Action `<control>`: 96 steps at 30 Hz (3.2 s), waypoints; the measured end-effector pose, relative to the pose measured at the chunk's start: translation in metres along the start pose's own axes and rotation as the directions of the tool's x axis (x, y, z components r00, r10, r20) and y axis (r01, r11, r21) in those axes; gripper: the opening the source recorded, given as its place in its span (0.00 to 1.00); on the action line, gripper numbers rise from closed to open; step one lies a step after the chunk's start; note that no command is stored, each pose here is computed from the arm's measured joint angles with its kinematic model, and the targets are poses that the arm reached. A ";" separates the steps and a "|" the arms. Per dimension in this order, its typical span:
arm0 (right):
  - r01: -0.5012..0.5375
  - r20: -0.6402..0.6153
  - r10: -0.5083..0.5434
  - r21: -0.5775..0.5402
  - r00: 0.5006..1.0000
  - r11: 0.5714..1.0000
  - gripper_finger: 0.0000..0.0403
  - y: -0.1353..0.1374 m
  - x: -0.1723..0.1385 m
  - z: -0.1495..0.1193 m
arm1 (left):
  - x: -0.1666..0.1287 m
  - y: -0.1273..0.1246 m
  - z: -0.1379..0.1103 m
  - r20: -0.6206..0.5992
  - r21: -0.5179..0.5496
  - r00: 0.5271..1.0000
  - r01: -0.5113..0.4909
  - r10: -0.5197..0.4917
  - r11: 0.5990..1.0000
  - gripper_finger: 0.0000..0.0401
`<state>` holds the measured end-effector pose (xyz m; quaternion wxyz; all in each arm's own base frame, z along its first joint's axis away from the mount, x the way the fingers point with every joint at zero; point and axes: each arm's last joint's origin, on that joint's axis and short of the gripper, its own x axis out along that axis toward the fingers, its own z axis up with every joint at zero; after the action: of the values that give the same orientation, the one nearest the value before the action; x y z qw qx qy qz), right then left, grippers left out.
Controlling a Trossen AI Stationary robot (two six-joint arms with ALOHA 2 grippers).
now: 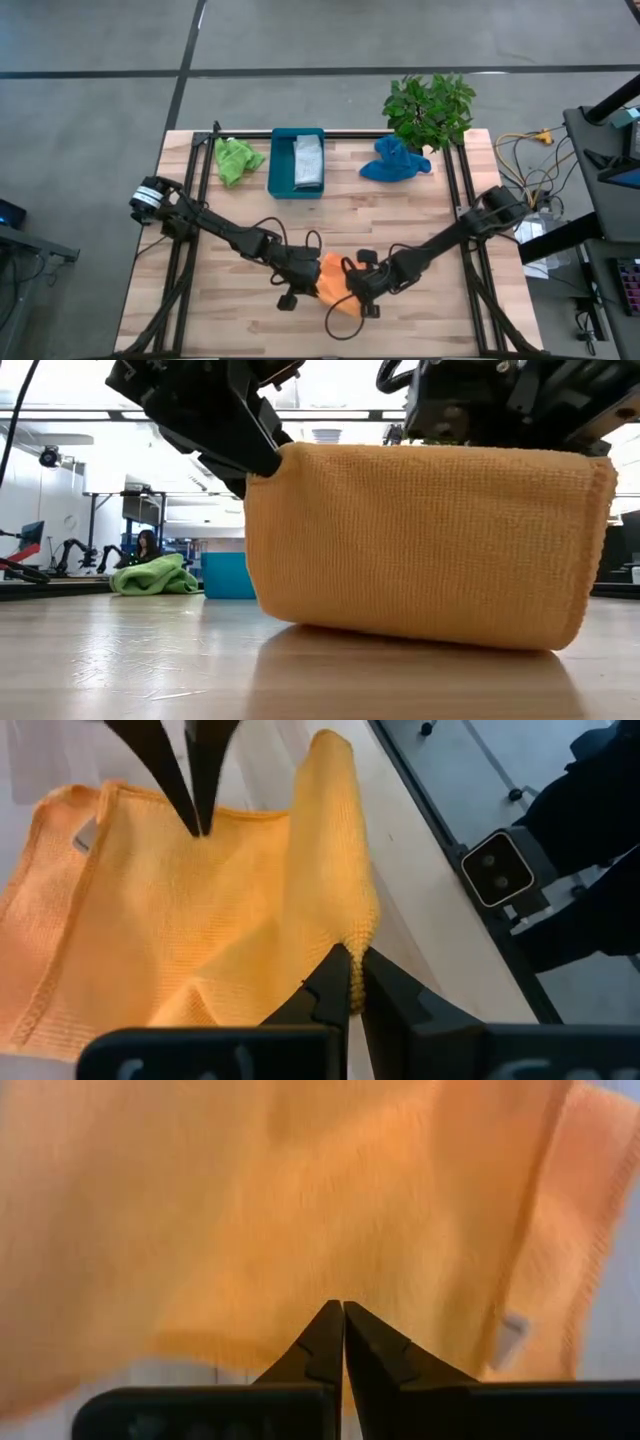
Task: Fold microfiber towels
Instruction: Fold the orange microfiber cloth
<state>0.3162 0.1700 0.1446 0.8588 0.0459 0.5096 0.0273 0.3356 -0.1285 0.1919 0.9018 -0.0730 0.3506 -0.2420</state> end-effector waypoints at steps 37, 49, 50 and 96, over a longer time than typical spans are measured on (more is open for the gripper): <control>-0.231 -0.050 0.231 0.008 0.972 0.973 0.02 -0.005 0.028 0.004 | -0.014 0.040 0.009 0.049 0.038 0.993 -0.114 0.112 0.993 0.00; -0.165 -0.068 0.170 0.079 0.983 0.983 0.02 -0.009 0.006 0.005 | 0.003 0.051 0.000 0.030 0.027 0.989 -0.144 0.143 0.989 0.00; -0.162 -0.069 0.168 0.084 0.983 0.983 0.02 -0.009 0.004 0.006 | 0.003 0.052 0.000 0.036 0.028 0.987 -0.155 0.154 0.987 0.00; 0.240 -0.124 -0.207 0.406 0.971 0.882 0.02 -0.016 0.002 -0.002 | 0.015 0.071 -0.011 0.014 0.027 0.915 -0.404 0.404 0.914 0.00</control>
<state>0.3153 0.1548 0.1396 0.8060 0.1687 0.5381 -0.1797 0.3651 -0.0739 0.1534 0.9347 0.0130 0.3508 -0.0553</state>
